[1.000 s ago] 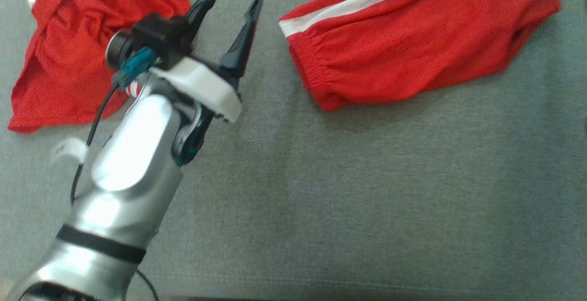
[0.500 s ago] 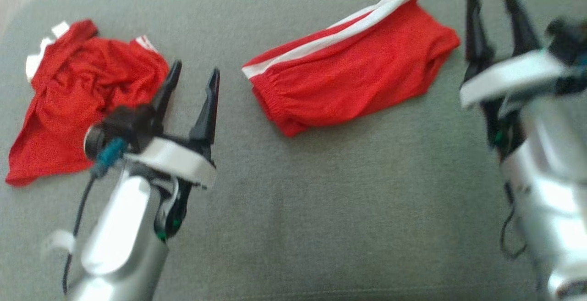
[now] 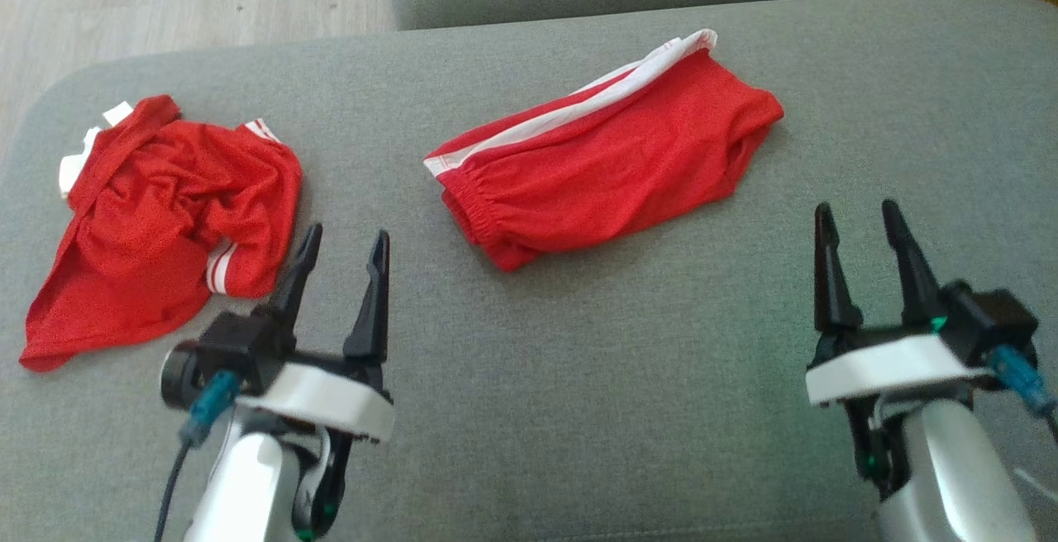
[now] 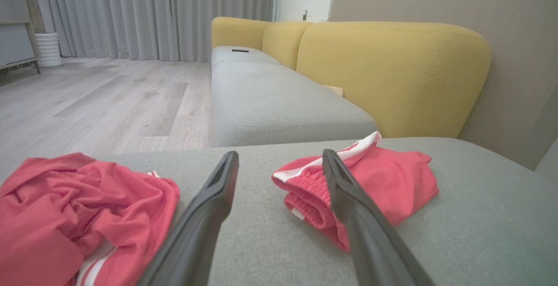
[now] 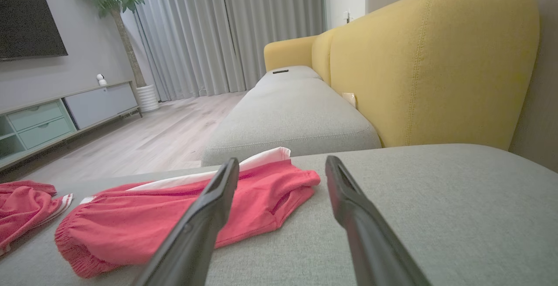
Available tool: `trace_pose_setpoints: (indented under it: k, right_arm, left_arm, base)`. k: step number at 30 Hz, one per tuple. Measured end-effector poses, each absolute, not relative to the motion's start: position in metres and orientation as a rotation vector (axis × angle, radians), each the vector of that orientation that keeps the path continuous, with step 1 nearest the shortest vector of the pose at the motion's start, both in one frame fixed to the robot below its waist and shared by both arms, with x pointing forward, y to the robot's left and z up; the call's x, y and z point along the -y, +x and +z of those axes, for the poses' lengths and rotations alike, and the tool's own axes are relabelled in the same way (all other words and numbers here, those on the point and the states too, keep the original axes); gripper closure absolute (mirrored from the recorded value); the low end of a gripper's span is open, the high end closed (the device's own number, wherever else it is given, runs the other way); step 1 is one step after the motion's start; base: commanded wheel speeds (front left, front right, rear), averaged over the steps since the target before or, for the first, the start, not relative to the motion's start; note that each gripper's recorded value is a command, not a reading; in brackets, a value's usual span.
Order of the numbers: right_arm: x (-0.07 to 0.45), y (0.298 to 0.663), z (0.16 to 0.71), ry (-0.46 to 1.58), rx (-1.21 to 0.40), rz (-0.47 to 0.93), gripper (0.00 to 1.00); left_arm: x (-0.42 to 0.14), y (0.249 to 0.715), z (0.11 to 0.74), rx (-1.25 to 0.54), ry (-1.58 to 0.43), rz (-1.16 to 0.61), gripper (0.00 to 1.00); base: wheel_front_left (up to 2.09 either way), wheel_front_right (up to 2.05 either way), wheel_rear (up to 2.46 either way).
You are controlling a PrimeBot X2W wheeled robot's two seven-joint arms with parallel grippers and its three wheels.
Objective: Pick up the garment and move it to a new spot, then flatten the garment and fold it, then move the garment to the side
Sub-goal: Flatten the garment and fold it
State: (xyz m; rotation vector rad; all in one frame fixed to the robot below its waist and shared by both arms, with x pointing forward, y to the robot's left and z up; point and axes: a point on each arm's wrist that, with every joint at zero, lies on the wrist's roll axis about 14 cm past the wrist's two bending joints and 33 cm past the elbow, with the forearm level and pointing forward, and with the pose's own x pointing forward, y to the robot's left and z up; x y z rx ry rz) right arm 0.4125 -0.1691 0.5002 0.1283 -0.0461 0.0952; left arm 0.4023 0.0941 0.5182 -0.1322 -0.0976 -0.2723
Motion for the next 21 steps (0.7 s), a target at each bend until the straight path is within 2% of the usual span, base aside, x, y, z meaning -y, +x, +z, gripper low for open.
trace_pose_setpoints:
  k: [6, 15, 21]
  right_arm:
    - [0.165, 0.395, 0.493, 0.157, 0.030, 0.096, 0.00]
    - [0.160, 0.400, 0.490, 0.161, 0.024, 0.111, 0.00]
    - [0.164, 0.407, 0.468, 0.187, -0.041, 0.088, 0.00]
  left_arm:
    - [-0.098, 0.389, 0.516, 0.096, -0.135, -0.260, 0.00]
    - [-0.101, 0.389, 0.518, 0.103, -0.133, -0.259, 0.00]
    - [-0.102, 0.391, 0.506, 0.070, -0.138, -0.255, 0.00]
  base:
    - [0.00, 0.00, 0.00]
    - [0.00, 0.00, 0.00]
    - [0.00, 0.00, 0.00]
